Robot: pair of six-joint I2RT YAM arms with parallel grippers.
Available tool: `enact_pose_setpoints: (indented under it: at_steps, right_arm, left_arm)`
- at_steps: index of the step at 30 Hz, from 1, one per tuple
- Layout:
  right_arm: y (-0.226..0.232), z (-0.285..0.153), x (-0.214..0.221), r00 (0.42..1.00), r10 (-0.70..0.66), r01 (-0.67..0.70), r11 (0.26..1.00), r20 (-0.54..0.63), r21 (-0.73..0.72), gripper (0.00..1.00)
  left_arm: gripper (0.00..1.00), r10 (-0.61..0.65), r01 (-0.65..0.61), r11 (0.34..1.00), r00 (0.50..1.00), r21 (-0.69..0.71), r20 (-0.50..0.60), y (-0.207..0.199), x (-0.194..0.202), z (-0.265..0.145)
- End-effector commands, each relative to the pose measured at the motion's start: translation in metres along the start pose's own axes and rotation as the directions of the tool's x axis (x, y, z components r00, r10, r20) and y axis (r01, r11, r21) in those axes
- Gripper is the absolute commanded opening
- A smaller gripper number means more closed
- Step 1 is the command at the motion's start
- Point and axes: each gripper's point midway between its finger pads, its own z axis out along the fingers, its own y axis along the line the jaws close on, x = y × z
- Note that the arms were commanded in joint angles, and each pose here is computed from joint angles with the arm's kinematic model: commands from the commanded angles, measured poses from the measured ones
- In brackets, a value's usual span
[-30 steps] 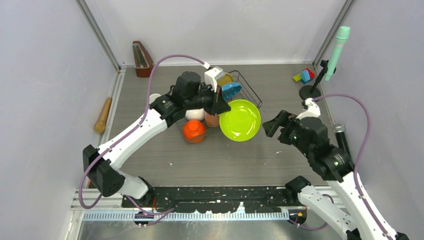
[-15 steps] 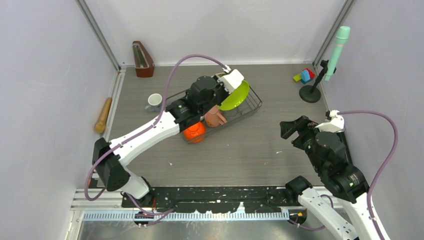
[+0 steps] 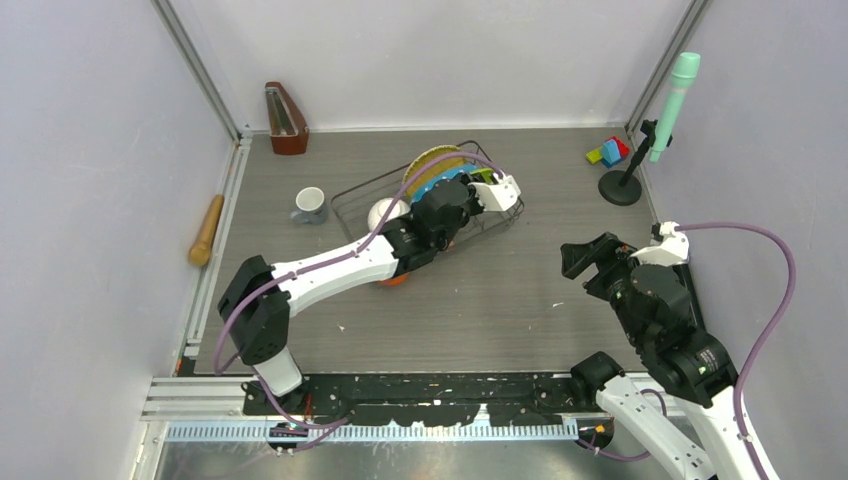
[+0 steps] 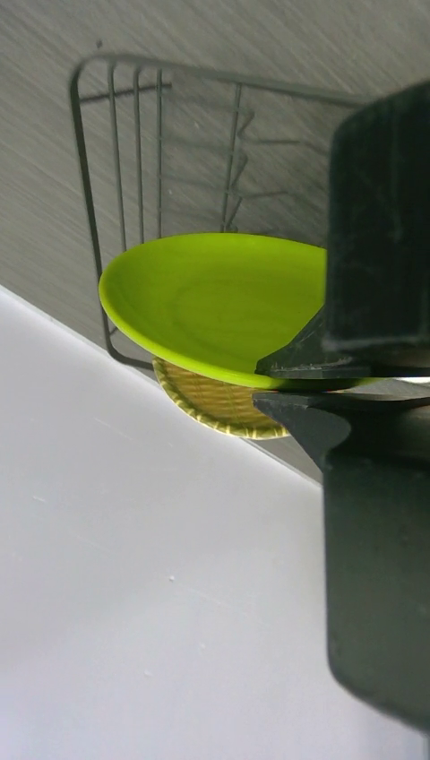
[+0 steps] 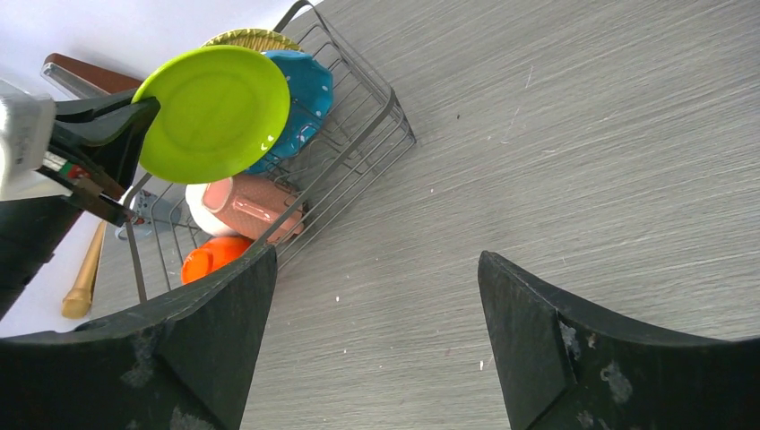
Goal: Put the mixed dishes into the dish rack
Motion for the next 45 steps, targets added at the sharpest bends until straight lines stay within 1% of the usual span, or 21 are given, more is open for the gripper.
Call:
enact_pose_setpoints:
  at_steps: [1,7,11,15,17,21,27,28,29,30,31,33,35,37,39,45]
  right_arm:
    - [0.0,-0.002,-0.007,0.999,0.029,-0.029,1.0,0.035,0.001,0.88]
    - [0.003,0.0,-0.006,0.999,0.042,-0.042,0.999,0.027,-0.006,0.88]
    - [0.003,-0.001,-0.004,0.999,0.05,-0.05,0.999,0.021,-0.013,0.88]
    - [0.002,-0.003,-0.003,0.998,0.054,-0.054,0.998,0.022,-0.017,0.88]
    - [0.002,-0.004,-0.004,0.998,0.056,-0.055,0.998,0.023,-0.018,0.88]
    - [0.002,-0.003,-0.003,0.998,0.056,-0.055,0.998,0.02,-0.019,0.88]
    - [0.003,-0.002,-0.002,0.998,0.058,-0.058,0.998,0.014,-0.018,0.88]
    - [0.004,-0.002,-0.001,0.998,0.059,-0.059,0.998,0.011,-0.017,0.88]
    - [0.004,-0.001,-0.001,0.998,0.06,-0.06,0.998,0.01,-0.017,0.88]
    - [0.004,-0.001,0.0,0.998,0.061,-0.061,0.998,0.007,-0.02,0.88]
    - [0.004,-0.001,0.0,0.998,0.062,-0.062,0.998,0.005,-0.019,0.88]
    - [0.005,-0.001,0.0,0.998,0.064,-0.064,0.998,0.003,-0.023,0.88]
    - [0.006,-0.001,0.001,0.998,0.064,-0.064,0.998,0.0,-0.027,0.88]
    - [0.006,-0.001,0.002,0.998,0.067,-0.067,0.997,-0.003,-0.03,0.88]
    - [0.007,-0.002,0.002,0.998,0.07,-0.07,0.997,-0.005,-0.034,0.88]
    - [0.008,-0.001,0.005,0.997,0.08,-0.08,0.996,-0.017,-0.038,0.88]
  left_arm:
    - [0.0,0.007,0.001,0.985,0.999,-0.173,0.047,0.026,-0.012,0.002]
    - [0.0,0.043,-0.034,0.979,0.998,-0.201,0.04,0.006,-0.002,0.01]
    - [0.0,0.081,-0.077,0.969,0.997,-0.235,0.008,-0.002,0.011,0.017]
    - [0.0,0.125,-0.129,0.944,0.992,-0.303,-0.034,-0.004,0.025,0.022]
    - [0.0,0.154,-0.161,0.943,0.987,-0.292,-0.05,-0.011,0.032,0.025]
    - [0.0,0.169,-0.183,0.942,0.983,-0.281,-0.074,-0.019,0.041,0.027]
    - [0.0,0.144,-0.165,0.952,0.985,-0.26,-0.097,-0.021,0.049,0.022]
    - [0.01,0.133,-0.156,0.955,0.985,-0.254,-0.108,-0.02,0.051,0.021]
    - [0.05,0.117,-0.144,0.957,0.986,-0.253,-0.116,-0.019,0.051,0.02]
    - [0.13,0.094,-0.125,0.956,0.988,-0.267,-0.126,-0.015,0.051,0.017]
    - [0.24,0.067,-0.104,0.954,0.988,-0.282,-0.138,-0.012,0.052,0.015]
    - [0.44,0.037,-0.081,0.954,0.987,-0.29,-0.153,-0.006,0.052,0.01]
    - [0.56,0.015,-0.061,0.955,0.987,-0.29,-0.161,-0.001,0.05,0.004]
    - [0.64,-0.008,-0.039,0.957,0.987,-0.287,-0.161,0.005,0.048,-0.002]
    - [0.7,-0.037,-0.008,0.959,0.987,-0.282,-0.154,0.012,0.043,-0.01]
    - [0.79,-0.148,0.123,0.976,0.98,-0.177,-0.133,0.025,0.023,-0.035]
